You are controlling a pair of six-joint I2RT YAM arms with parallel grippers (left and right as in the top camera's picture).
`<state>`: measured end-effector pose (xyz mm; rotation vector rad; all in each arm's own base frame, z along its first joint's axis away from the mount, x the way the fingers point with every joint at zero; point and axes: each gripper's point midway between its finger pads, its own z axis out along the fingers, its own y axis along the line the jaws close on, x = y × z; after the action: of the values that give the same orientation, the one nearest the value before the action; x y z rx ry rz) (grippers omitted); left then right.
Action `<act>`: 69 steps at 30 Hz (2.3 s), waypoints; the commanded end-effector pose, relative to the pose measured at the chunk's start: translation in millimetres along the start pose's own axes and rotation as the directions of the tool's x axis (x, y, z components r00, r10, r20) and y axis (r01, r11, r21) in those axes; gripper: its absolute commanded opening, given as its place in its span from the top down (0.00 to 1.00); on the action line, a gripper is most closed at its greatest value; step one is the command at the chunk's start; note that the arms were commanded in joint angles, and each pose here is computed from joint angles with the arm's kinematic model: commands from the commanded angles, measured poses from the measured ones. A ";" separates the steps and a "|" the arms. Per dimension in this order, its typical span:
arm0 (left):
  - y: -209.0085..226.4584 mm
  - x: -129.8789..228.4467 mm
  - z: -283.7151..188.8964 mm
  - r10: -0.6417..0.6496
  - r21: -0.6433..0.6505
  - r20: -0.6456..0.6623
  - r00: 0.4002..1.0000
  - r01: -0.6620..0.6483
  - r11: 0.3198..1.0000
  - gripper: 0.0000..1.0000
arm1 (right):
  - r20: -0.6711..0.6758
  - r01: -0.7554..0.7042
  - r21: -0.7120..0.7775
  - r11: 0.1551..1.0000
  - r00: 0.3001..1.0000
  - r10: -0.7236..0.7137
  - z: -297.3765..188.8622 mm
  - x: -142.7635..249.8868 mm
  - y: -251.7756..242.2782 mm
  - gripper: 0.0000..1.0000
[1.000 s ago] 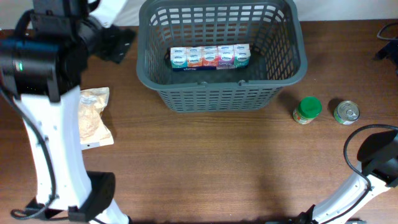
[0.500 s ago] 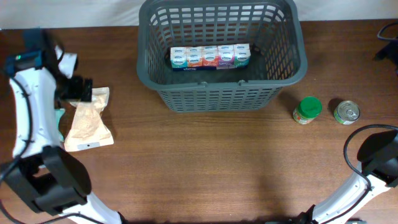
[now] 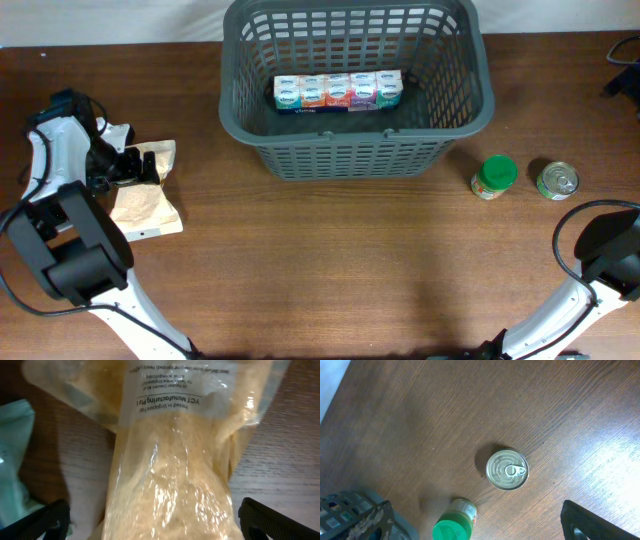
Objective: Pack container
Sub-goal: 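Grasp the tan plastic food bag with the left gripper, then carry the tan bag into the basket and release it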
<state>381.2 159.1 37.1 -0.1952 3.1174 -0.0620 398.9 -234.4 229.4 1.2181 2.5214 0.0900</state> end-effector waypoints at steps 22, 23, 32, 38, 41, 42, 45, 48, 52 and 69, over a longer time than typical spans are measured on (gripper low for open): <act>-27.1 -12.1 17.6 0.103 -0.070 -0.127 0.987 -0.112 0.991 0.98 | 0.002 -0.006 0.009 1.000 1.000 0.006 1.0 -0.9 -1.8 0.01; -28.2 -21.1 4.7 0.107 -0.077 -0.102 0.989 -0.116 0.990 0.98 | 0.002 -0.006 0.009 1.000 1.000 0.006 1.0 -0.9 -1.8 0.01; -73.8 -133.6 -222.6 0.231 -0.195 0.518 0.824 -0.150 0.969 0.98 | 0.002 -0.006 0.009 1.000 1.000 0.006 1.0 -0.8 -1.9 0.01; -167.1 -137.2 -360.2 0.437 -0.290 0.803 0.406 -0.374 0.881 0.98 | 0.002 -0.006 0.009 1.000 1.000 0.006 1.0 -0.8 -1.9 0.01; -243.2 -115.4 -394.7 0.540 -0.373 0.826 0.160 -0.563 0.738 0.98 | 0.002 -0.006 0.009 1.000 1.000 0.006 1.0 -0.9 -1.8 0.01; -257.7 -111.2 -396.0 0.552 -0.383 0.824 0.125 -0.594 0.707 0.98 | 0.001 -0.006 0.009 1.000 1.000 0.006 1.0 -0.8 -1.8 0.01; -305.1 -99.5 -385.1 0.609 -0.425 0.793 0.029 -0.691 0.585 0.98 | 0.002 -0.006 0.009 1.000 1.000 0.006 1.0 -0.8 -1.9 0.01; -347.8 -91.3 -358.6 0.672 -0.456 0.739 -0.040 -0.765 0.456 0.98 | 0.001 -0.006 0.009 1.000 1.000 0.006 1.0 -0.8 -1.8 0.01; -395.9 -79.6 -311.7 0.756 -0.488 0.640 -0.137 -0.833 0.262 0.98 | 0.002 -0.006 0.009 1.000 1.000 0.006 1.0 -0.8 -1.9 0.01; -485.0 -53.7 -119.2 0.856 -0.290 0.483 -0.183 -0.956 -0.041 0.98 | 0.002 -0.006 0.009 1.000 1.000 0.006 1.0 -0.9 -1.8 0.01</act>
<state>501.9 -290.6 184.0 1.7102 1.8286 -0.1958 398.8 -234.4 229.4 1.2182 2.5214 0.0895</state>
